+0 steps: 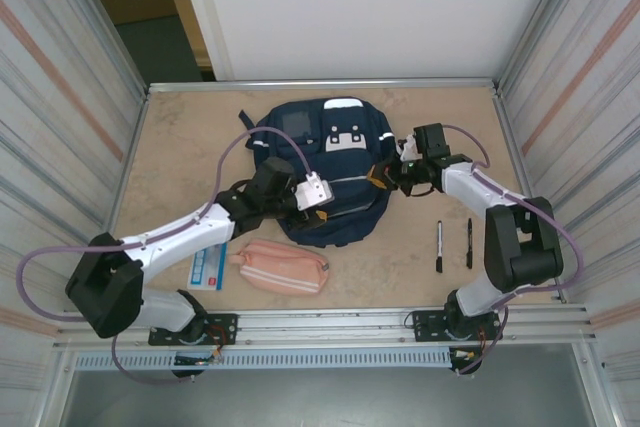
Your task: Pack the student bag
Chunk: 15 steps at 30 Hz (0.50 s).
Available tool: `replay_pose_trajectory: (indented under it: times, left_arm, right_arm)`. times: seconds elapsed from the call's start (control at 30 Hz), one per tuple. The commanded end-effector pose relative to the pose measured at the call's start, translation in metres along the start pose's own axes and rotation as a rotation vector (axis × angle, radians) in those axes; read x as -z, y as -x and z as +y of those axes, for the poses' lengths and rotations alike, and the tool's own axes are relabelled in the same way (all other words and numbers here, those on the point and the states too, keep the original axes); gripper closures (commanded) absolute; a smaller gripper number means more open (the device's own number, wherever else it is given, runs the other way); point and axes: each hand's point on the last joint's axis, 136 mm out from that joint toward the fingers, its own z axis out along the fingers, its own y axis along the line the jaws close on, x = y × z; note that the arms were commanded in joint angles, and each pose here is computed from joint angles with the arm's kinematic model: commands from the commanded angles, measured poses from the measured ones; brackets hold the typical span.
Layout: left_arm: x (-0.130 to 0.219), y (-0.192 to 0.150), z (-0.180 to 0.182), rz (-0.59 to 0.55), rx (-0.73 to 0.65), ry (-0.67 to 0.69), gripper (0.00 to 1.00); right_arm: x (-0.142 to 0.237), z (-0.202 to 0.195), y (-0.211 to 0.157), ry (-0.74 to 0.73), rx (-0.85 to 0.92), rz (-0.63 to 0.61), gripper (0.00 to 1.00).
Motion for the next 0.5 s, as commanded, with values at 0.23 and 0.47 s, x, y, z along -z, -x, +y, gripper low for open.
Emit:
replay_pose_trajectory:
  times: [0.23,0.47]
  left_arm:
    - [-0.007,0.007,0.061,0.005,-0.204,0.154,0.39]
    - [0.006,0.018,0.022,-0.135,-0.248,0.13,0.02]
  right_arm:
    - [0.022,0.078,0.012,0.244,-0.057,-0.016,1.0]
    - [0.018,0.093,0.018,0.296,-0.144,0.005,1.0]
